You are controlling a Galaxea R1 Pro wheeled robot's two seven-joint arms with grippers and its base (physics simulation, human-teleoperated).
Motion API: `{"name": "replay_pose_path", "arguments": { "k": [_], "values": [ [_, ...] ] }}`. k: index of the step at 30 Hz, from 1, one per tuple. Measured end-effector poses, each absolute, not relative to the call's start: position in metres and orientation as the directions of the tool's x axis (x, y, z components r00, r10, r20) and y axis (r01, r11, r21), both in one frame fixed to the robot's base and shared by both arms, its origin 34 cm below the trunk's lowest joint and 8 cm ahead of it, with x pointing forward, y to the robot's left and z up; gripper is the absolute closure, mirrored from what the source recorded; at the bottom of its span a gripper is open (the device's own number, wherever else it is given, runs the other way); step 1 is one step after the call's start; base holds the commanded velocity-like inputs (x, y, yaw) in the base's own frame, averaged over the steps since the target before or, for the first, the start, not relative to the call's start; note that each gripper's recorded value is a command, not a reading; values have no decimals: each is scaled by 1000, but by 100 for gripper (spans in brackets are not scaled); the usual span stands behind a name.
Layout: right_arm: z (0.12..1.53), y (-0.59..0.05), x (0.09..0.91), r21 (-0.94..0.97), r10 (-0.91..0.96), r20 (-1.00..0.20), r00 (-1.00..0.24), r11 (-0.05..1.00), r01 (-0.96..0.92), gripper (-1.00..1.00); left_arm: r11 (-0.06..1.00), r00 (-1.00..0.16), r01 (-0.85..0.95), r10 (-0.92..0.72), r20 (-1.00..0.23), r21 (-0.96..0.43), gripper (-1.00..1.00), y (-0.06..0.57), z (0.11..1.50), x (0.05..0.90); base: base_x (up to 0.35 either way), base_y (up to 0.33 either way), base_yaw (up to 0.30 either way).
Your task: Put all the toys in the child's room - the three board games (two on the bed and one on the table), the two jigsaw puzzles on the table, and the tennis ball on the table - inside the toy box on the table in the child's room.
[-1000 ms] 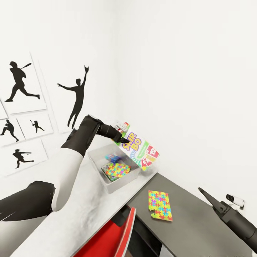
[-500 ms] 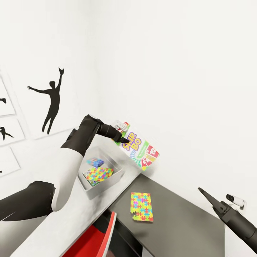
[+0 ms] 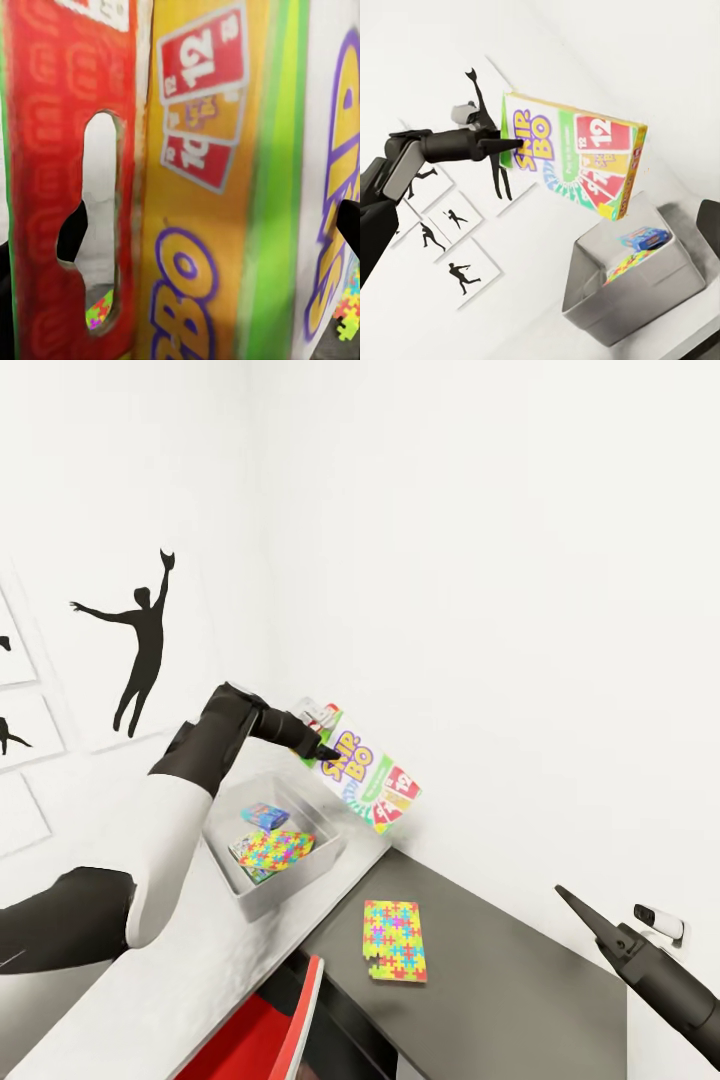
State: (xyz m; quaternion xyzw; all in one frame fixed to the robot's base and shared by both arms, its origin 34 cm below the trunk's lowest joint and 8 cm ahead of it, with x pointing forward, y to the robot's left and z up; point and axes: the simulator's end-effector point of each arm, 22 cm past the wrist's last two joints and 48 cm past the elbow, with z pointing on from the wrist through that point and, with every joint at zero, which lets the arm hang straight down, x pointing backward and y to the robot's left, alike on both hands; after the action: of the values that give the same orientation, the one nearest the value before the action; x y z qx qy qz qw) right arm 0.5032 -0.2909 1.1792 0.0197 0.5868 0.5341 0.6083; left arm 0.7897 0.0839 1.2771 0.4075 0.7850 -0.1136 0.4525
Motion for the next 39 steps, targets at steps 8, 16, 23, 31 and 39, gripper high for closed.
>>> {"name": "replay_pose_path", "arguments": {
  "k": [8, 16, 23, 31, 39],
  "values": [
    [1179, -291, 503, 651, 673, -693, -259, 429, -627, -100, 682, -319, 712, 525, -789, 166, 100, 151, 1269, 793, 0, 0, 0],
    [1179, -291, 504, 650, 674, -693, -256, 431, -625, -100, 678, -346, 722, 527, -776, 138, 100, 177, 1264, 787, 1, 0, 0],
    [1178, -291, 503, 652, 675, -692, -257, 430, -625, -100, 681, -352, 719, 528, -773, 138, 100, 178, 1263, 786, 113, 66, 0],
    [1179, -292, 503, 652, 675, -691, -257, 430, -625, -100, 686, -363, 715, 526, -770, 132, 100, 180, 1259, 787, 55, 18, 0],
    [1178, -292, 503, 653, 675, -691, -259, 429, -624, -100, 686, -367, 716, 527, -767, 128, 100, 178, 1258, 786, 44, 1, -17]
  ]
}}
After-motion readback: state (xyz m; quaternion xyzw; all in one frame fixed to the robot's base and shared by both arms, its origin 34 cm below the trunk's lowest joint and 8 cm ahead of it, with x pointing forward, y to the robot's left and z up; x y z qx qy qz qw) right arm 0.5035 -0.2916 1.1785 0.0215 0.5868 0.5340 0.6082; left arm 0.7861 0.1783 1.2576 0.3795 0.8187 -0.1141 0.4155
